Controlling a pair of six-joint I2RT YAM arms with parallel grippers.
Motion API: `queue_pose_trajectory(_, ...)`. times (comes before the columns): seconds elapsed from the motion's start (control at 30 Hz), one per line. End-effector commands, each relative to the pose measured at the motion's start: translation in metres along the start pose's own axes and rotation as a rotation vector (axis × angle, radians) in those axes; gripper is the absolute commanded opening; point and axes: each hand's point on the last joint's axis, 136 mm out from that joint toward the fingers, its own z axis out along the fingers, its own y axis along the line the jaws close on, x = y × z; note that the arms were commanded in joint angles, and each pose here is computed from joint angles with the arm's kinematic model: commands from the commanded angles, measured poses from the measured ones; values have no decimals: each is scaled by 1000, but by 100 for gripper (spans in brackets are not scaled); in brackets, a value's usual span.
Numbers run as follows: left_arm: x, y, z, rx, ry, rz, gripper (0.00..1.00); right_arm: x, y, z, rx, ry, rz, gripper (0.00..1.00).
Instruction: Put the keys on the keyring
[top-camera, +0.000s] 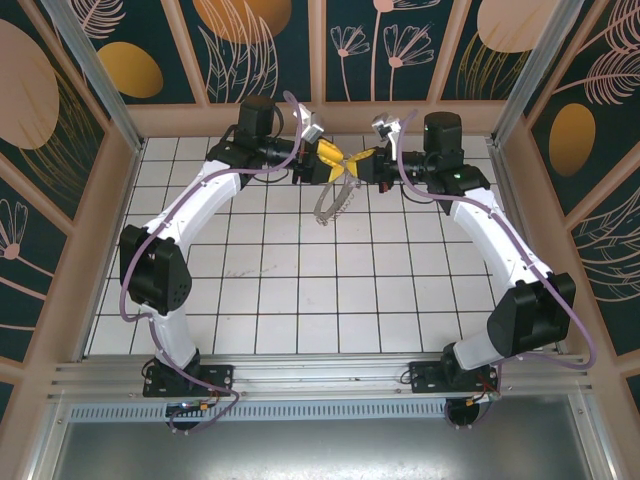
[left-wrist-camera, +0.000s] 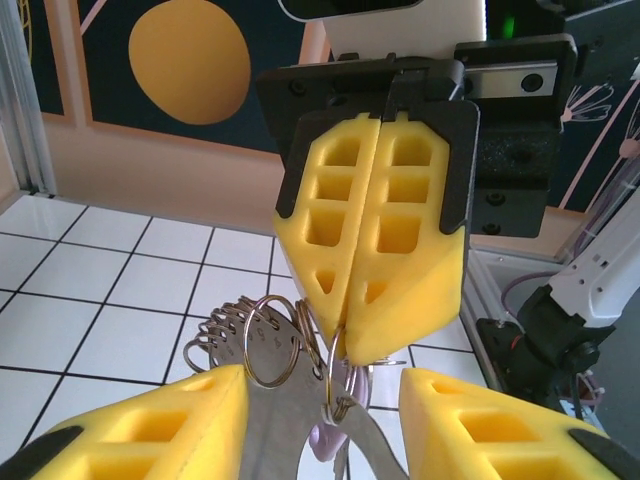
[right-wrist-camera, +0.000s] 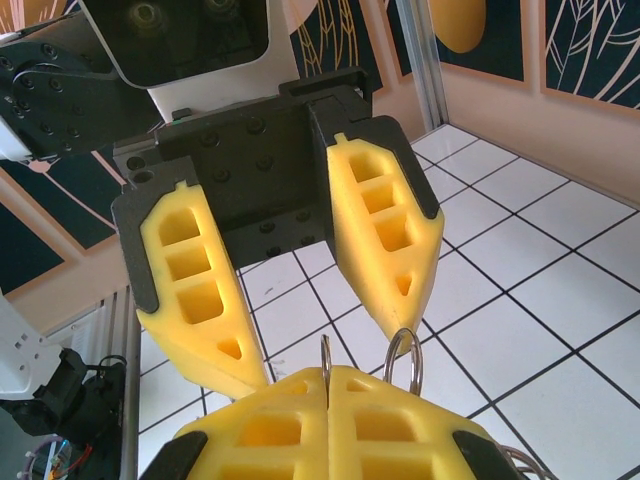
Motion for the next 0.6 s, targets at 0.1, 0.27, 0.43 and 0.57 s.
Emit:
queue_pose_trajectory(0.1,-3,-4,1,62,-19,1,43,-16,8,2,-39,-41,-66,0)
queue_pose_trajectory(0.27,-2,-4,2,75,-24,-5,30,-15,7,3,-40,-39,-63,0)
queue_pose_trajectory(0.43,-3,-5,3,82,-26,-5,12,-14,7,3,-39,-39,-62,0)
queue_pose_trajectory(0.57,-3,-4,3,80,-26,-8,25,-14,6,3,-36,-39,-62,0)
